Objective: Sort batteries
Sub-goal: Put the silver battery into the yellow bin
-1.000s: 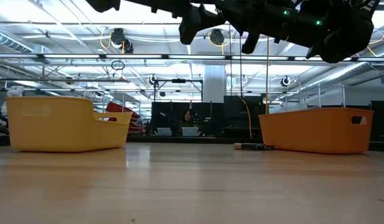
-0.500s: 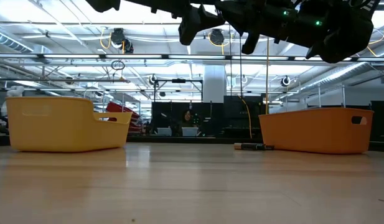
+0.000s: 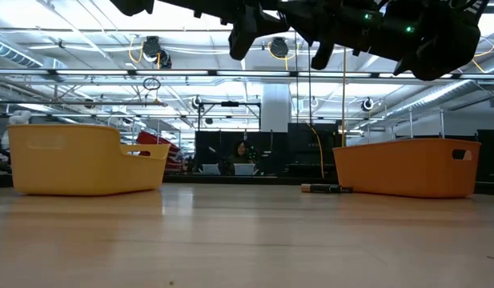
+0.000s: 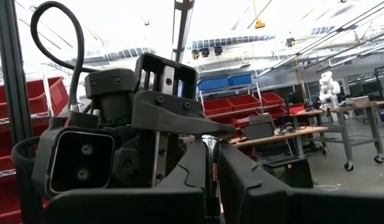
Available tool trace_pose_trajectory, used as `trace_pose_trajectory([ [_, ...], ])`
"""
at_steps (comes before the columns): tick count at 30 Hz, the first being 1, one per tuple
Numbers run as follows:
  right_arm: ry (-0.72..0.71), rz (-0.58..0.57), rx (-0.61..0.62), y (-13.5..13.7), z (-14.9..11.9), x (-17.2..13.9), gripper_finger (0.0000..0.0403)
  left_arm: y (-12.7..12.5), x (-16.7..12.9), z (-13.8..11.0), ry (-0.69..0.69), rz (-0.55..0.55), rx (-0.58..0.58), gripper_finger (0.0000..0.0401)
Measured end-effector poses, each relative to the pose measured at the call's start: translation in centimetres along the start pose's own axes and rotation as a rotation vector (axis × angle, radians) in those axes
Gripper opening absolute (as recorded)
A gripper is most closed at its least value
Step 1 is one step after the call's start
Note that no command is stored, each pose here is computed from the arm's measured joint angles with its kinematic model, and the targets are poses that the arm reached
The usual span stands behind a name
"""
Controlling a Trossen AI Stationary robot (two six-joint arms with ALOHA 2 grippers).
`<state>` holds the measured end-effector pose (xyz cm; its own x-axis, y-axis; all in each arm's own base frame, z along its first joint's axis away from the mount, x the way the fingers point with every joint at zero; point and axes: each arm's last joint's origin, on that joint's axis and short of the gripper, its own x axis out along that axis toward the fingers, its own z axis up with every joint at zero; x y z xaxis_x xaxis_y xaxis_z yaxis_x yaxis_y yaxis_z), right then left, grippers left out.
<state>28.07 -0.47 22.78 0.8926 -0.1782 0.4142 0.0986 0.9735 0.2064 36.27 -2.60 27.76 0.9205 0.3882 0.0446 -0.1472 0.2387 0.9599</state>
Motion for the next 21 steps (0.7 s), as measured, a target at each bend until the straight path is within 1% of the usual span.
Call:
trace_pose_trajectory([
  [5,0.002,-0.006,0.007,-0.02,-0.04,-0.01,0.0011,-0.04,-0.01,-0.02,0.007,-0.003,-0.022,0.0202],
  [7,0.006,-0.004,0.008,-0.02,-0.07,-0.01,0.0027,-0.04,-0.01,0.0,0.006,-0.003,-0.024,0.0202],
  [13,0.033,-0.006,0.02,-0.07,-0.4,-0.04,0.0099,0.23,-0.01,0.07,0.002,0.012,-0.034,0.0202],
  [15,0.033,-0.007,0.02,-0.07,-0.39,-0.04,0.0117,0.18,-0.01,0.05,0.004,0.007,-0.031,0.0202],
  [18,0.03,-0.006,-0.002,-0.06,-0.33,-0.04,0.0135,0.18,-0.02,0.05,0.01,0.009,-0.037,0.0202],
  [21,0.016,-0.004,-0.01,-0.1,0.17,-0.02,0.0143,0.1,-0.06,0.02,0.039,0.01,-0.062,0.0202],
])
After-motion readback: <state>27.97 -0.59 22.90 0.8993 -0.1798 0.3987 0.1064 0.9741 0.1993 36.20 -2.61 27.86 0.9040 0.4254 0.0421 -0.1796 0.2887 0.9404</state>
